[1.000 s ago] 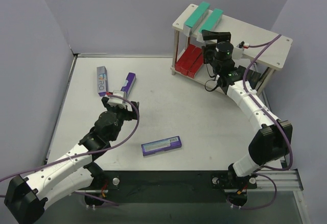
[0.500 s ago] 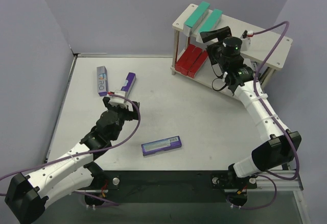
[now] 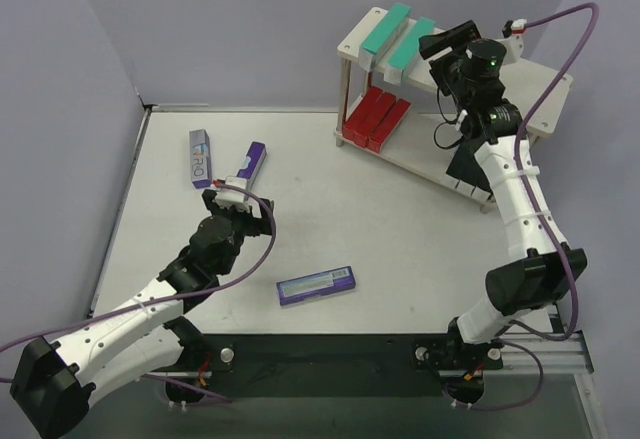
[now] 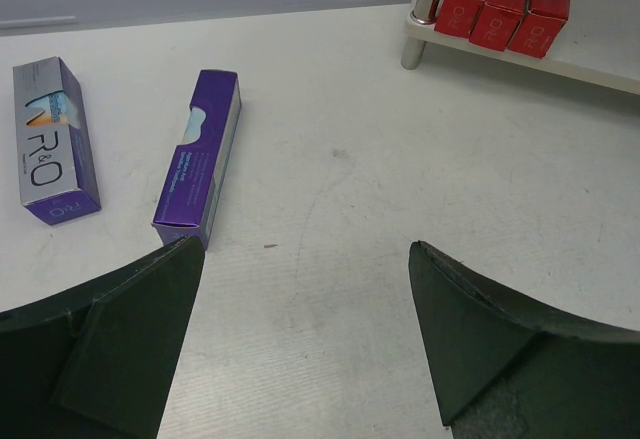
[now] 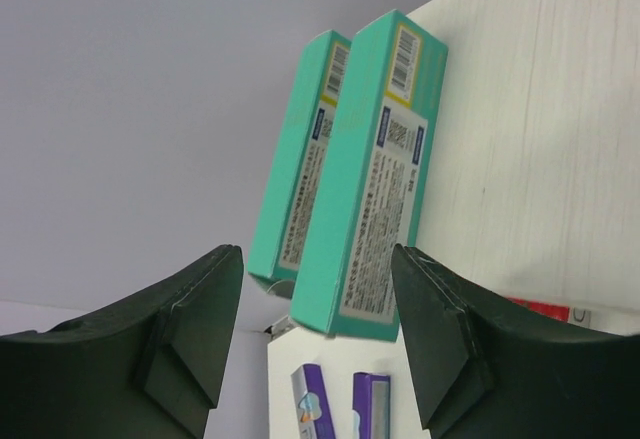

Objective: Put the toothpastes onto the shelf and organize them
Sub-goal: Adjust the toothpaste on the shelf.

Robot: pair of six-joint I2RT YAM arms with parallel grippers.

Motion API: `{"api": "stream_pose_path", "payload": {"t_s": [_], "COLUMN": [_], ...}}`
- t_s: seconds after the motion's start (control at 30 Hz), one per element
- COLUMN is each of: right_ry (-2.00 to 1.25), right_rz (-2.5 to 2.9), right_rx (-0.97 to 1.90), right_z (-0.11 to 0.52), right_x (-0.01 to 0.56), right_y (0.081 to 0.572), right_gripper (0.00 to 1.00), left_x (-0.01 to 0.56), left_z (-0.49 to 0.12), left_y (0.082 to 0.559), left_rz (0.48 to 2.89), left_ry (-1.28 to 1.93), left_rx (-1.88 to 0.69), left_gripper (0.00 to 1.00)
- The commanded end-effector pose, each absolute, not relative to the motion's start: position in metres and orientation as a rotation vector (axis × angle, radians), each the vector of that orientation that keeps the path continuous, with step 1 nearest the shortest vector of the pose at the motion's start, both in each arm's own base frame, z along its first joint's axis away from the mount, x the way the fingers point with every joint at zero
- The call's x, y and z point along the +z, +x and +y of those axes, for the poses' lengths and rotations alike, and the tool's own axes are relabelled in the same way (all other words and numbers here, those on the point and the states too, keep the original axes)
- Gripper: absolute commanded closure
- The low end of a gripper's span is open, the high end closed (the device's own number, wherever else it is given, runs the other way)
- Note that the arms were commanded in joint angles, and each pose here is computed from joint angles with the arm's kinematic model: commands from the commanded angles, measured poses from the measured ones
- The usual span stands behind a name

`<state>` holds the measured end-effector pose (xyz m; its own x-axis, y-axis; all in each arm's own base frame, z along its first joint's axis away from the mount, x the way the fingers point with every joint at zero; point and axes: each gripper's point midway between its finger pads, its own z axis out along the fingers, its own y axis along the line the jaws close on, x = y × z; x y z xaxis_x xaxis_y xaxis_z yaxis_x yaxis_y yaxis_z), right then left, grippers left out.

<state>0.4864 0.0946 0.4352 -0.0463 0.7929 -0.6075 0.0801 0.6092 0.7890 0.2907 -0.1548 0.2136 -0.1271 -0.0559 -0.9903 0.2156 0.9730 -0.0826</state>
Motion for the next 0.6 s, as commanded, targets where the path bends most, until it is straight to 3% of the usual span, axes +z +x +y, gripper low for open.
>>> {"api": "stream_pose_path", "payload": {"t_s": [0.0, 0.4, 0.57], "right_ry": [0.729, 0.739, 0.766], "right_rz": [1.565, 1.590, 1.594], "right_rx": [0.674, 0.707, 0.693], "right_z": [0.098, 0.105, 0.101], "right_x": [0.424, 0.410, 0.400], "right_y": [0.512, 0.542, 0.550], "right_gripper": [0.40, 0.42, 0.52], "left_x": [0.240, 0.239, 0.238], "left_z": [-0.157, -0.154, -0.154], "left_y": [0.295, 0.297, 0.298], "left_rz": [1.620, 1.624, 1.628], "left_ry": [0.098, 0.093, 0.091], "left_rx": [-0.261, -0.249, -0.243], "left_gripper": [0.05, 0.05, 0.05]}}
